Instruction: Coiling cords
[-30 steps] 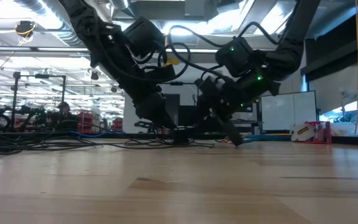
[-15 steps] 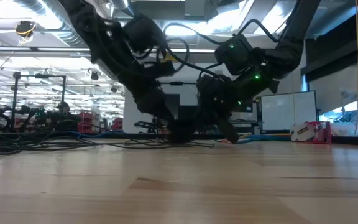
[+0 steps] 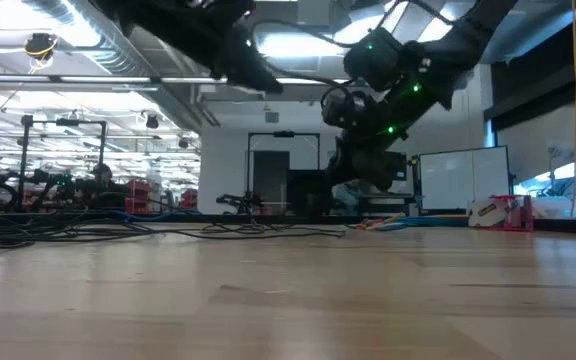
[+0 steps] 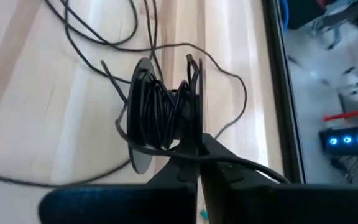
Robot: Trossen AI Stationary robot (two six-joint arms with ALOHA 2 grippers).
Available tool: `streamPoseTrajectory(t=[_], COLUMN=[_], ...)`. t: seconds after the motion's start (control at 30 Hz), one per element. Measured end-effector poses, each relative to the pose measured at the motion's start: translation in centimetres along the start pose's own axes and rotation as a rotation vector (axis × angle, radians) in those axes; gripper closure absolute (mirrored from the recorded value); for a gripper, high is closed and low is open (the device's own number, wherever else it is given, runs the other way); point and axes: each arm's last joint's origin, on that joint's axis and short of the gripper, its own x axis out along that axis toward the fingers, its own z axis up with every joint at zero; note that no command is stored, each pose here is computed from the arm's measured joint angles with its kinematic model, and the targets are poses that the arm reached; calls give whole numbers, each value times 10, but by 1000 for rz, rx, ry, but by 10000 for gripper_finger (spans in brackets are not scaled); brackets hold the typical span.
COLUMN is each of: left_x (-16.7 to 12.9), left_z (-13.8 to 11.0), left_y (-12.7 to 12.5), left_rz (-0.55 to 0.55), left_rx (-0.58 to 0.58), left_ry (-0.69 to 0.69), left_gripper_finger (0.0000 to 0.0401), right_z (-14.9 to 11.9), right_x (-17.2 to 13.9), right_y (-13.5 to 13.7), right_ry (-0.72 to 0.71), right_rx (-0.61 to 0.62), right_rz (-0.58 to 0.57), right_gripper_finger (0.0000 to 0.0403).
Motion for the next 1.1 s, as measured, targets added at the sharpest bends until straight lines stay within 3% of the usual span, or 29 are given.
streamPoseTrajectory(t=[0.2,0.37,0.57,0.8,0.97,1.1], left_x=[2,6,16,50,64,71], left_z=[10,4,-12,-37,-45,-53], left_y=[9,16,9,-1,6,8], left_rz=[50,43,-154,-159,-125,-199], left_rx=[1,-30,-18,73,36,7], left_ry=[-105,-74,1,67,56,58], left_gripper_finger=[233,233,233,233,233,233], right_z=[4,9,14,20,21,22], right_x=[-17,-31,-34,-33,-33,-33], right_y=[-22,-38,-37,-39,-39,-39], right_ry=[127,219,123,38,17,0], right_rx=[24,69,91,104,96,98], right_rz=[53,94,200,197,211,217], right_gripper_finger=[399,400,401,401,401,401])
